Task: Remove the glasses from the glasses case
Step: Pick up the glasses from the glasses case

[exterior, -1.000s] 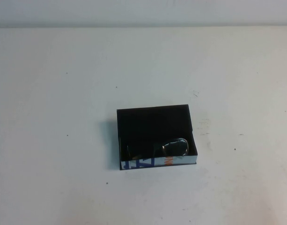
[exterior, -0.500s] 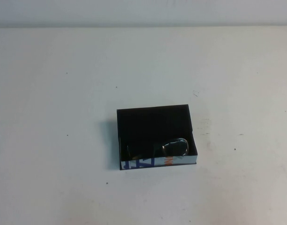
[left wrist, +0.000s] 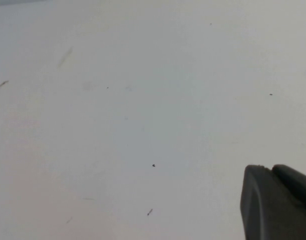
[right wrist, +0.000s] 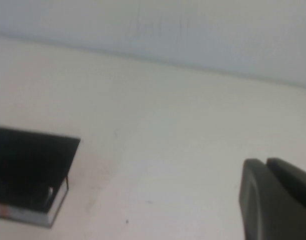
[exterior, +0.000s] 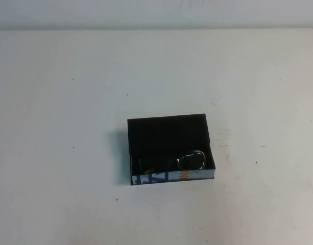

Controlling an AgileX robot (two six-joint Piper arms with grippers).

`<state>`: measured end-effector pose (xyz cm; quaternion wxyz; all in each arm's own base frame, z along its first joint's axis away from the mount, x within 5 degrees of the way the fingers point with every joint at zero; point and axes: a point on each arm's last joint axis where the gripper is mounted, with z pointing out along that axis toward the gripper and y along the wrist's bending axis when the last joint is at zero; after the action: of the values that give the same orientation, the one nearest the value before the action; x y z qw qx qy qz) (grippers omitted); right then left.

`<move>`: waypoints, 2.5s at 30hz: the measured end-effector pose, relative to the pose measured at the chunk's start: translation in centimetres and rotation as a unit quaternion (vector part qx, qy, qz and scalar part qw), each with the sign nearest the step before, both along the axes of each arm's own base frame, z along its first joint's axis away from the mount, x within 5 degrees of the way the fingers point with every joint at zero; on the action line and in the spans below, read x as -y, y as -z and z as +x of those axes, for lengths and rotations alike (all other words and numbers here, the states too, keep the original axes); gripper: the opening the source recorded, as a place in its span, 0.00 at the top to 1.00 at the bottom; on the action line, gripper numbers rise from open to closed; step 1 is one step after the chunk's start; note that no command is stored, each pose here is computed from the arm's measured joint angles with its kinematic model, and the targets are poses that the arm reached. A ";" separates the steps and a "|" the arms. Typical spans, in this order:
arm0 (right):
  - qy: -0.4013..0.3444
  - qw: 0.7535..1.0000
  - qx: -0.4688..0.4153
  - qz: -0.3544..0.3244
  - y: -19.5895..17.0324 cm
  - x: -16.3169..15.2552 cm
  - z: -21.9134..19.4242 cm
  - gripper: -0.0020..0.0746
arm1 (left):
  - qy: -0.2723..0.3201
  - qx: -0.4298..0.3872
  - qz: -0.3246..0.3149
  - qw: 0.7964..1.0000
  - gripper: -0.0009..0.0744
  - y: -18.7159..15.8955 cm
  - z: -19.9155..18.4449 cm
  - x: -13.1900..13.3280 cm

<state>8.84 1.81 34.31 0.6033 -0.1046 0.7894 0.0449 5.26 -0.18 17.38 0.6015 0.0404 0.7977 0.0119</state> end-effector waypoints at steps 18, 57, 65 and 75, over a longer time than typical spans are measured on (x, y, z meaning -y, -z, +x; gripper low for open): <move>-0.437 0.787 -0.255 -0.353 1.6 -14.1 21.9 1.00 | 0.000 0.000 0.000 1.000 0.99 0.0 0.0 0.0; -0.554 0.667 -0.291 -0.405 11.1 -25.4 26.3 0.59 | 0.000 0.000 0.000 1.000 0.99 0.0 0.0 0.0; -0.545 0.672 -0.304 -0.399 12.5 -25.7 26.7 0.60 | 0.000 0.000 0.000 1.000 0.99 0.0 0.0 0.0; -0.533 0.686 -0.304 -0.391 13.5 -26.0 27.2 0.53 | 0.000 0.000 0.000 1.000 0.99 0.0 0.0 0.0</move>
<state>36.03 27.83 20.82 0.1087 -0.7147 0.6869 0.0752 5.26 -0.18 17.38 0.6015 0.0404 0.7977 0.0119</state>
